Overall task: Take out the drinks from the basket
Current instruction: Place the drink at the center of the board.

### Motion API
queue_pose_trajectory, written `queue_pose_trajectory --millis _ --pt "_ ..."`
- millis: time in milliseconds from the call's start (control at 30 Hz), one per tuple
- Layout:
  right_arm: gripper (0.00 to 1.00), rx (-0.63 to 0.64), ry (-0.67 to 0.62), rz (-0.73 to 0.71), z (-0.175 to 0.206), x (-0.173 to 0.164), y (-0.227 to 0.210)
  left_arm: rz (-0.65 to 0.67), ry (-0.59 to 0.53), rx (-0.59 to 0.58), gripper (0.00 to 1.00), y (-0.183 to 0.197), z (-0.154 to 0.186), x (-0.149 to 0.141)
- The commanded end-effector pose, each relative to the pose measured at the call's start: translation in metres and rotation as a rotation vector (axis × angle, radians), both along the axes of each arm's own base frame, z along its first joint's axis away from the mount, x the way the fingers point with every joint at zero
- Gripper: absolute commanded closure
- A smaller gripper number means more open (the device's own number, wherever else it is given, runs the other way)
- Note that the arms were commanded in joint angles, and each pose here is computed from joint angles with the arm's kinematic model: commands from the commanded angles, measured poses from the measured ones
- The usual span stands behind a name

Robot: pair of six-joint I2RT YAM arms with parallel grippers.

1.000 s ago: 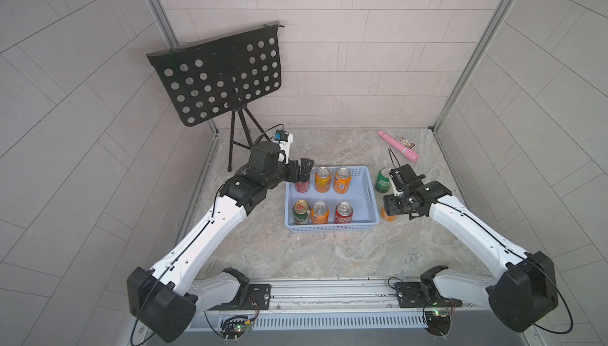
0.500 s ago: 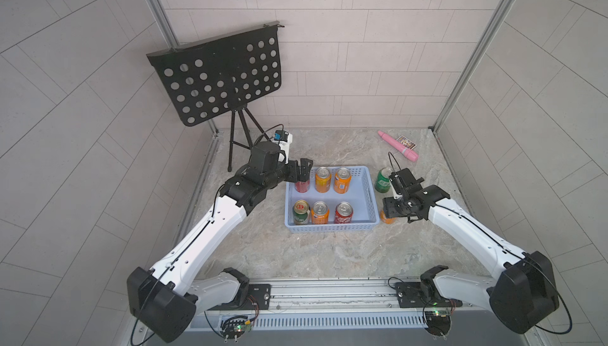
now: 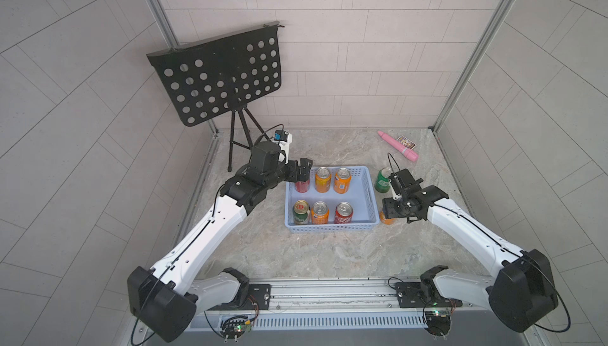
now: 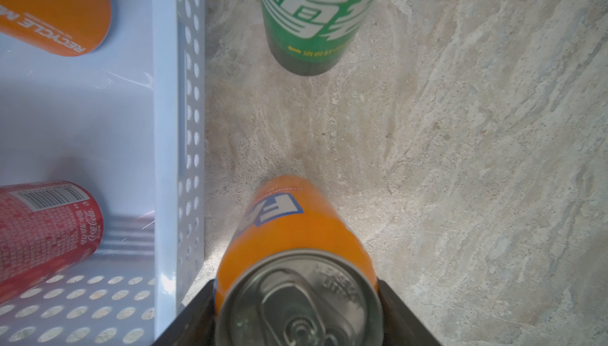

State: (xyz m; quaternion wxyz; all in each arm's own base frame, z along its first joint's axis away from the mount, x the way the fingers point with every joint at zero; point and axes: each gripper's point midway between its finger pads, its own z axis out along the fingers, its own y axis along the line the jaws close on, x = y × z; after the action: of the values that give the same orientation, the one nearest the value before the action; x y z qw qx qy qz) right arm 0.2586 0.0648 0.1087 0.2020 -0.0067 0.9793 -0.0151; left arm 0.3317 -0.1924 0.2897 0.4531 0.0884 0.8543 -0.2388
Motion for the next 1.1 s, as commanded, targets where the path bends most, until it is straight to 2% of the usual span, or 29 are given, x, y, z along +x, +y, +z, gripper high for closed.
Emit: queue_pose_trajectory --millis 0,100,267,600,800,1067 --pt "0.85 -0.018 -0.019 -0.011 0.0044 0.0034 -0.0017 0.007 0.009 0.006 0.0 0.001 -0.0047 -0.0001" --pt "0.8 -0.021 -0.016 -0.004 0.0043 0.0026 -0.0004 0.003 0.013 0.0 0.0 -0.0002 -0.005 -0.0004" --pt "0.63 -0.024 -0.006 0.003 0.004 0.0008 0.0013 0.0 0.016 -0.002 0.0 0.0 -0.0044 -0.0024" --pt "0.39 -0.025 0.005 0.009 0.0017 -0.001 0.0029 0.006 0.002 -0.008 0.0 0.0027 -0.001 -0.0052" --pt "0.27 -0.021 -0.008 0.002 0.0054 -0.0005 0.0023 0.012 -0.003 -0.005 0.0 0.0047 -0.0012 -0.0063" --pt "0.19 -0.02 -0.017 0.001 0.0086 0.0016 0.0027 0.009 0.0 -0.006 0.0 0.004 -0.0013 -0.0061"
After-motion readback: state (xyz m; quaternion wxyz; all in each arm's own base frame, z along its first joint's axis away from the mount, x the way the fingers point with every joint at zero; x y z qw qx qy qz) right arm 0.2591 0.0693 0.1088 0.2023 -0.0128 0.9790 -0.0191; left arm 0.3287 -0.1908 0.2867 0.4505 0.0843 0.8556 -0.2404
